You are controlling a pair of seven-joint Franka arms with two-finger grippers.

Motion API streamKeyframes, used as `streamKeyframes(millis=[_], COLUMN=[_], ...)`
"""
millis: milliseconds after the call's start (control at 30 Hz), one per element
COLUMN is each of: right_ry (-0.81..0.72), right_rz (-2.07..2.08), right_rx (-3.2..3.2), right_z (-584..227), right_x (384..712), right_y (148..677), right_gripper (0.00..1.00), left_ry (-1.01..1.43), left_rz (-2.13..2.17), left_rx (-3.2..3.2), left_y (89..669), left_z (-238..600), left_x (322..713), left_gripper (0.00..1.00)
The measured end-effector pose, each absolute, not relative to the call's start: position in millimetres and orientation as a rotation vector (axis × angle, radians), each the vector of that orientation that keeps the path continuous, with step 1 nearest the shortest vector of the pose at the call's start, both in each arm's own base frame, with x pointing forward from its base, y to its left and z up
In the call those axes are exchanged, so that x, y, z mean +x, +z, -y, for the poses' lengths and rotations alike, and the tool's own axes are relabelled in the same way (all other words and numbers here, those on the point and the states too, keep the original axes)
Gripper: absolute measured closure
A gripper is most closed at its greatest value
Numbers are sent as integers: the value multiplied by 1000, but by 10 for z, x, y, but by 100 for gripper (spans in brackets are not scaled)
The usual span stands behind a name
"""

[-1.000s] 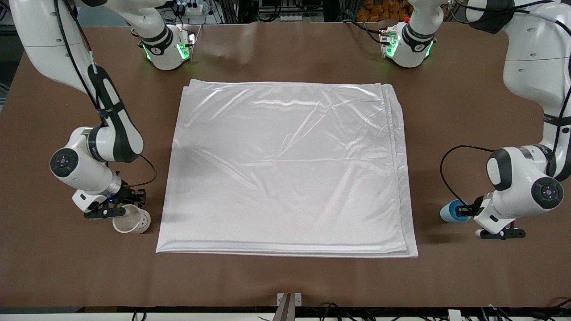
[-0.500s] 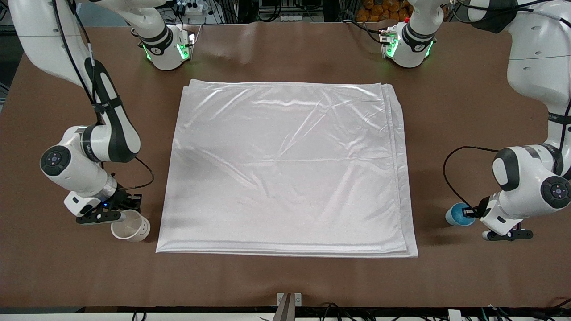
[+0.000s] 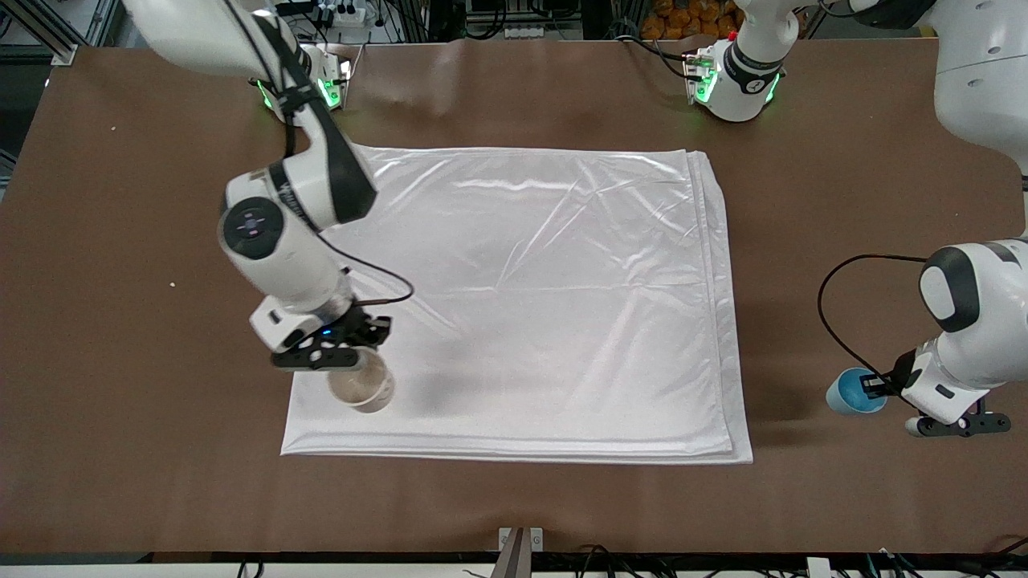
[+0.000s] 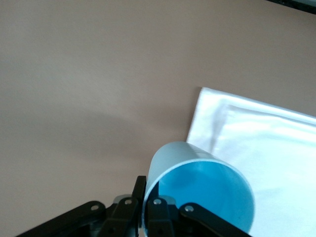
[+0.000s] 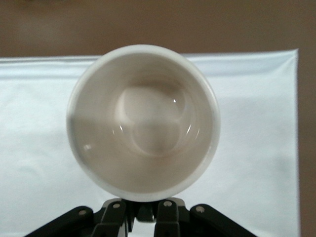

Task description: Place blue cup into white mug on cloth

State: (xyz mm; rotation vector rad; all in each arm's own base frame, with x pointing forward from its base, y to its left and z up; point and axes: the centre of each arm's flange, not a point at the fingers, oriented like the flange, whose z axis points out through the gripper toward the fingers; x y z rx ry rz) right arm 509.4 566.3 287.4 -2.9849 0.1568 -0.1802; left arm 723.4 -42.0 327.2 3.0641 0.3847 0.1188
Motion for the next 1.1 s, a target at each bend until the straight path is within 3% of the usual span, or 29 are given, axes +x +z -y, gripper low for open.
streamKeyframes(millis=[267,533,1033,1067,1100], right_ry=[-174,-174,-160,-160,-157], right_rz=[-120,-113,-98,-97,-97], right_rx=[-2984,-2983,-3038,-3052,-3064], right_z=[-5937,-5980,-5965,-5938,-5906], right_x=[4874,4859,4904,4926,4952], right_y=[2377,2323,2565,2647,2740], right_gripper=[81,78,10,1,0], left_ry=[92,78,4,1,-4], left_rz=[-500,-568,-663,-669,-674], left_rx=[3040,3024,3021,3021,3021], left_y=[3308,3312,3272,3271,3270], left_z=[1020,1493,2214,2268,2311], left_x=[7156,7068,6828,6808,6790], left_gripper=[95,95,95,95,95])
